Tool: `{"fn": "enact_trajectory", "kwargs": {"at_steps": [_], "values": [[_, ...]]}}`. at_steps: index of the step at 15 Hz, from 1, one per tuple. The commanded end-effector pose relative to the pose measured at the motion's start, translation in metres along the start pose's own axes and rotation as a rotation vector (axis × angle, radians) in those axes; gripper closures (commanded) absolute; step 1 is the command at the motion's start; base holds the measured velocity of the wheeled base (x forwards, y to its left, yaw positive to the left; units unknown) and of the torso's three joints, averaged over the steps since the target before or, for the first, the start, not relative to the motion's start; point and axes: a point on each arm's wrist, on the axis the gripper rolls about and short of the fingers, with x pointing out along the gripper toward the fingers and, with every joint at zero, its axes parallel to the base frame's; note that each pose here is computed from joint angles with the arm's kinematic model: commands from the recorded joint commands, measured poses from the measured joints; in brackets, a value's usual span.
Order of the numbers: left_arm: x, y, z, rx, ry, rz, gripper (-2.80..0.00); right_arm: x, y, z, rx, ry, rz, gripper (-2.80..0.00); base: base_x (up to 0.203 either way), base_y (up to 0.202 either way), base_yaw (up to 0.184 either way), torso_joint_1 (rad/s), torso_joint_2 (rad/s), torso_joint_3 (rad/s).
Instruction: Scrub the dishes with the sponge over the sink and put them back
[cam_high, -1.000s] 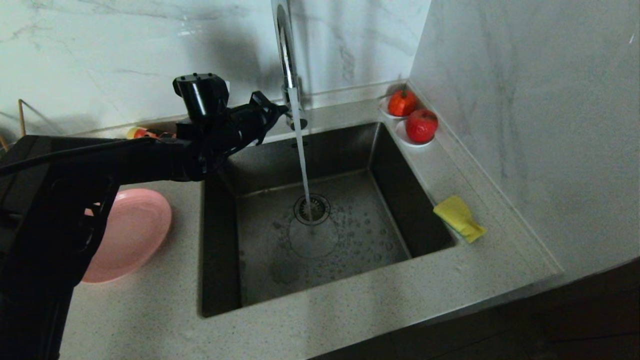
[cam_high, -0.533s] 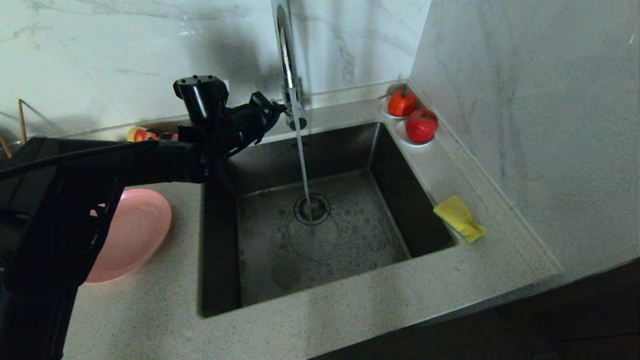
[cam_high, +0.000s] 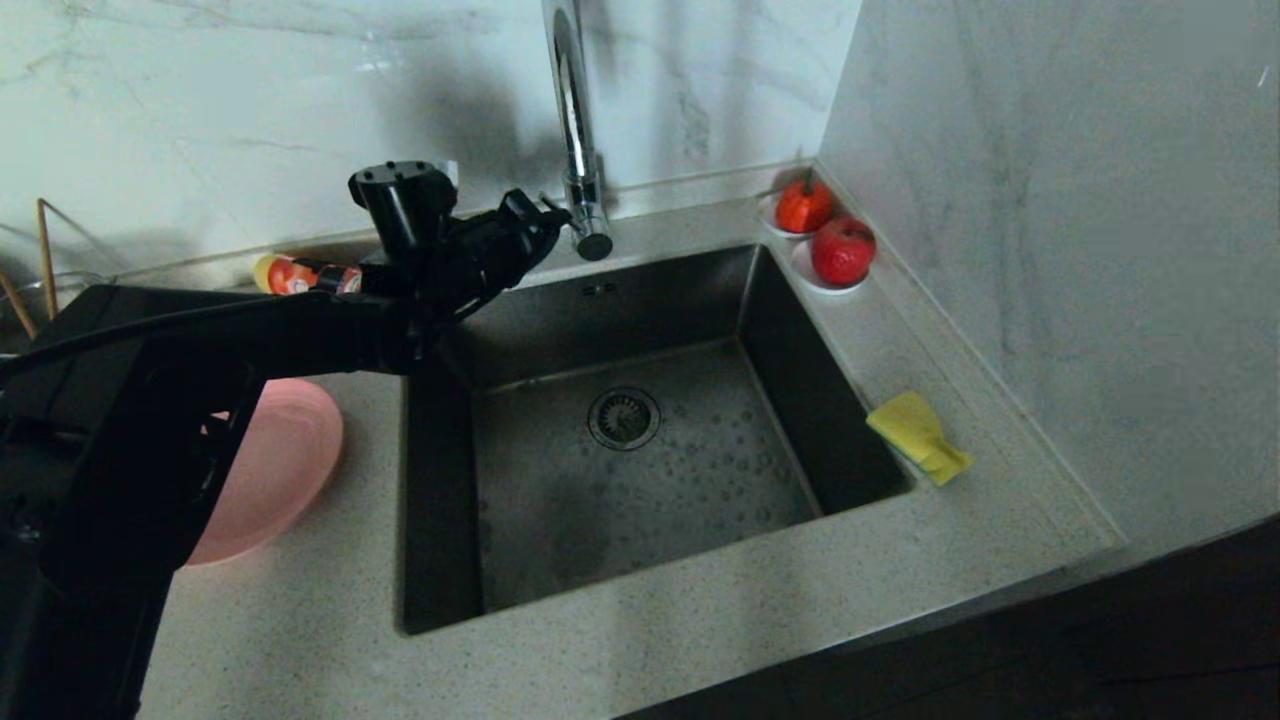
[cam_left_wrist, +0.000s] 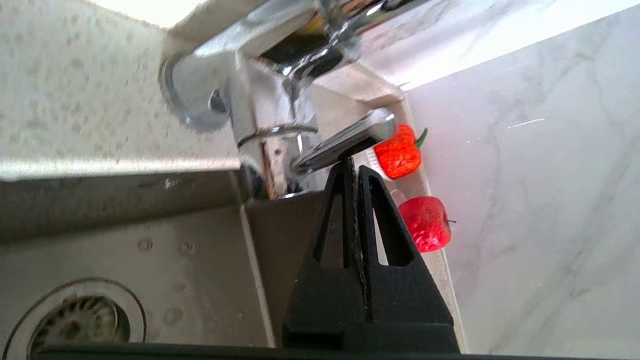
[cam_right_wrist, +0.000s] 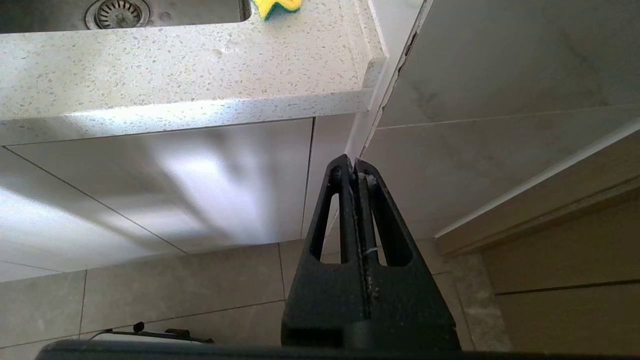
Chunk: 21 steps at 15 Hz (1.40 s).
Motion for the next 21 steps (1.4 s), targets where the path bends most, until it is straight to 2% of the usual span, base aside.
{"fn": "enact_trajectory", "kwargs": {"at_steps": [1,6,9,13,16,17,19,21], "values": [[-0.002,0.001,0.005,0.006,-0.013,-0.004,0.00,0.000,0.000,0.000,-0.001,0.002,0.001,0.00,0.000,0.000,0.000,0.000,0.00,0.000],[-0.004,-0.003,0.011,0.028,-0.020,-0.015,0.00,0.000,0.000,0.000,-0.001,0.002,0.001,0.00,0.000,0.000,0.000,0.000,0.00,0.000],[-0.009,-0.019,0.021,0.036,-0.032,-0.045,0.00,0.000,0.000,0.000,-0.001,0.002,0.001,0.00,0.000,0.000,0.000,0.000,0.00,0.000],[-0.039,-0.067,0.046,0.040,-0.046,-0.086,0.00,0.000,0.000,0.000,-0.001,0.002,0.001,0.00,0.000,0.000,0.000,0.000,0.00,0.000],[-0.084,-0.114,0.061,0.062,-0.031,-0.125,0.00,0.000,0.000,0.000,-0.001,0.002,0.001,0.00,0.000,0.000,0.000,0.000,0.00,0.000],[-0.104,-0.132,0.069,0.097,-0.032,-0.135,0.00,0.000,0.000,0.000,-0.001,0.002,0.001,0.00,0.000,0.000,0.000,0.000,0.00,0.000],[-0.148,-0.165,0.081,0.203,-0.028,-0.122,0.00,0.000,0.000,0.000,-0.001,0.002,0.001,0.00,0.000,0.000,0.000,0.000,0.00,0.000],[-0.201,-0.188,0.087,0.343,-0.019,-0.029,0.00,0.000,0.000,0.000,-0.001,0.002,0.001,0.00,0.000,0.000,0.000,0.000,0.00,0.000]]}}
